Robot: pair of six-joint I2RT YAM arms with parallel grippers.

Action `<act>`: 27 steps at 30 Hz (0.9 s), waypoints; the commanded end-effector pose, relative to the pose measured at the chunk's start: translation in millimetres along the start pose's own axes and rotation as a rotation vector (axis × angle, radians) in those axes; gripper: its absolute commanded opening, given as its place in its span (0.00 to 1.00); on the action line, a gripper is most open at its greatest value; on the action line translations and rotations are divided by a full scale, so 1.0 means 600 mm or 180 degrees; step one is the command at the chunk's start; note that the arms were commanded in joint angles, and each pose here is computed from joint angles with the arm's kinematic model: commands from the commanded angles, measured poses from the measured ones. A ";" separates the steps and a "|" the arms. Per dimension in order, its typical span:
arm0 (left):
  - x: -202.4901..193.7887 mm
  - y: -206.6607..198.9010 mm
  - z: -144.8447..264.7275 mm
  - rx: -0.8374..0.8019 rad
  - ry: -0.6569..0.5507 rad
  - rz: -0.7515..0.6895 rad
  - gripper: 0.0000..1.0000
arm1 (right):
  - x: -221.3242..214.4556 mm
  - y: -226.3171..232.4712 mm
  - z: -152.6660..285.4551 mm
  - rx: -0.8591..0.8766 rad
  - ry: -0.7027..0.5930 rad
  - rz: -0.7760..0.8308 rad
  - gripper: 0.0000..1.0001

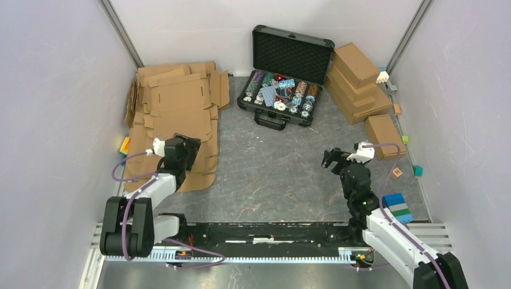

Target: Fold the paper box

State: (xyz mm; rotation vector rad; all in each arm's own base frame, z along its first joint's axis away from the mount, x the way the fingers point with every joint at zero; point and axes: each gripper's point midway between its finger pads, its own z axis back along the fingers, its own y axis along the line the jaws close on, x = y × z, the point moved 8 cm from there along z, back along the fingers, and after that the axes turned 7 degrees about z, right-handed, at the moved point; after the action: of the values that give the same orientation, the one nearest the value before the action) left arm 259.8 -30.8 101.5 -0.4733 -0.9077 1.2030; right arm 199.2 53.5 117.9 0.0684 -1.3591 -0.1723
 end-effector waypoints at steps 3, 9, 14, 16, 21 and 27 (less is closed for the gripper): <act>0.012 -0.036 -0.035 -0.0078 -0.0115 0.0274 0.91 | 0.008 -0.003 0.007 0.0024 -0.0292 -0.0151 0.98; 0.018 -0.051 -0.056 -0.0161 -0.0170 0.0326 0.84 | 0.008 -0.005 0.010 0.0049 -0.0388 -0.0183 0.98; 0.037 -0.062 -0.029 -0.0327 -0.0408 0.0318 0.85 | 0.008 -0.003 0.009 0.0074 -0.0376 -0.0173 0.98; 0.047 -0.058 -0.013 -0.0326 -0.0559 0.0313 0.86 | 0.008 -0.002 0.009 0.0088 -0.0371 -0.0171 0.98; 0.053 -0.032 0.000 -0.0006 -0.0697 0.0380 0.88 | 0.009 0.000 0.009 0.0118 -0.0375 -0.0181 0.98; 0.036 -0.052 -0.046 -0.0036 -0.0367 0.0294 0.80 | 0.006 0.001 0.009 0.0147 -0.0365 -0.0179 0.98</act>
State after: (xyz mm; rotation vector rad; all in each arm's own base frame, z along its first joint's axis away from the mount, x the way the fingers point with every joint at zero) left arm 283.1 -14.6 121.0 -0.4397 -1.0341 1.3273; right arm 194.7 52.1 123.5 0.1168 -1.4557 -0.1952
